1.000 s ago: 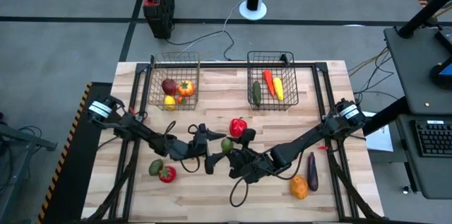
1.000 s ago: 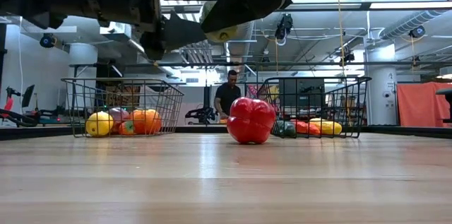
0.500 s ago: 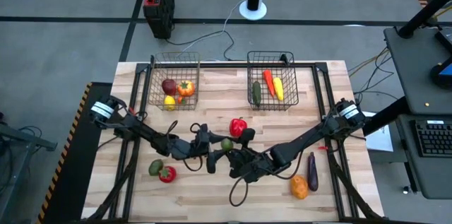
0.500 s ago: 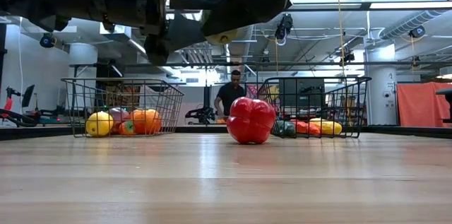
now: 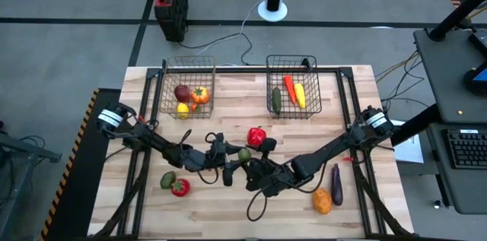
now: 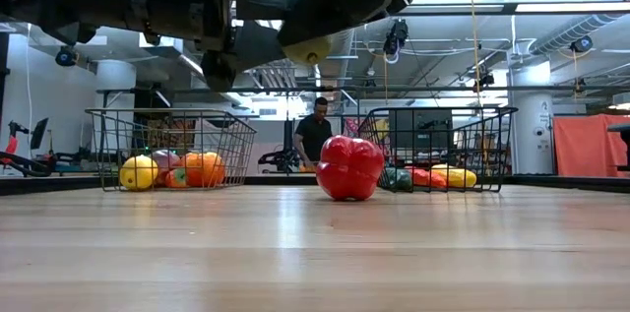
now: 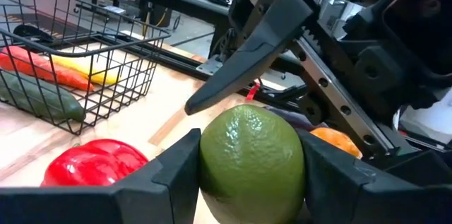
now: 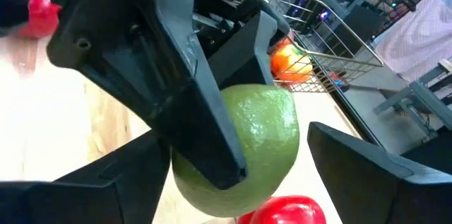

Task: Sort produce into baskets
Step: Put the green lime into the left yellow wire basket

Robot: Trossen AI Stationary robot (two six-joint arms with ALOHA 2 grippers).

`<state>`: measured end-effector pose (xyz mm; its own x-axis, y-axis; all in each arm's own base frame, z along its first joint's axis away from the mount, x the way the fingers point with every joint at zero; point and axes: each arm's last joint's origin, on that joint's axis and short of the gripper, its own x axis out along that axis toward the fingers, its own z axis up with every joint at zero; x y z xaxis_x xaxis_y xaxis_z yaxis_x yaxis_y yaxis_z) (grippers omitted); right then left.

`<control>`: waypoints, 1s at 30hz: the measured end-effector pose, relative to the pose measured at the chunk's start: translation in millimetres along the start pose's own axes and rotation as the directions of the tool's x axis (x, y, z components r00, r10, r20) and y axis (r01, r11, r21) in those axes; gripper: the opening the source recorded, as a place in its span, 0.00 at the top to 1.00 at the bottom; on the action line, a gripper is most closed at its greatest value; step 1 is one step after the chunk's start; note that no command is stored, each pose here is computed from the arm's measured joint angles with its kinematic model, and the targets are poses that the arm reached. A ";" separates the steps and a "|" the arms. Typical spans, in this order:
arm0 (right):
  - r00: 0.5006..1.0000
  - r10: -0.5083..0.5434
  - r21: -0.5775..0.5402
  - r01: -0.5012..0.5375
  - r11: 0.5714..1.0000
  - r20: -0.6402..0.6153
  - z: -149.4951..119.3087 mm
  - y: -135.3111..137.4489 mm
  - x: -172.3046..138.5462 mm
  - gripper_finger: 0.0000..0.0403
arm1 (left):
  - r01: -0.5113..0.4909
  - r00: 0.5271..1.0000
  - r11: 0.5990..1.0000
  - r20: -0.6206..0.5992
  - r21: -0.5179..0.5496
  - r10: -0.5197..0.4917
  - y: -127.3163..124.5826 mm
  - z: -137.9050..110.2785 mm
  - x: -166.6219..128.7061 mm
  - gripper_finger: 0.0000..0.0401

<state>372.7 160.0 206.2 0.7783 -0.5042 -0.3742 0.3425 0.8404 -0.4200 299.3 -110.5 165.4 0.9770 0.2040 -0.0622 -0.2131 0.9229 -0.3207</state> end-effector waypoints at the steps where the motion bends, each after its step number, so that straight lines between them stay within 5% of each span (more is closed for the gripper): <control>1: 1.000 0.000 0.001 0.000 1.000 0.000 0.4 -0.5 -0.2 0.20 | 0.000 1.000 1.000 -0.001 0.001 0.000 0.0 0.9 -0.5 0.55; 9: 1.000 -0.001 0.022 0.001 1.000 -0.006 6.7 -10.7 -9.4 0.14 | -0.043 0.997 0.998 -0.069 0.047 0.046 5.8 28.3 -13.0 0.56; 18: 1.000 0.009 0.071 -0.009 0.997 0.002 14.2 -20.5 -17.5 0.13 | -0.231 0.955 0.963 -0.160 0.137 0.252 49.1 93.3 -43.0 0.56; 22: 1.000 0.009 0.077 -0.009 0.997 0.002 14.3 -20.6 -17.6 0.13 | -0.373 0.883 0.908 -0.227 0.194 0.411 77.2 126.8 -56.5 0.56; 30: 1.000 0.009 0.092 -0.009 0.996 0.001 14.1 -20.5 -17.3 0.13 | -0.565 0.656 0.766 -0.396 0.305 0.642 139.4 178.7 -68.6 0.56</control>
<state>359.6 154.3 232.9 0.7819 -0.4967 -0.3766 0.3829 0.8595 -0.3386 201.1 62.5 293.8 0.5076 0.5968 -0.6214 -0.7180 0.6916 0.0778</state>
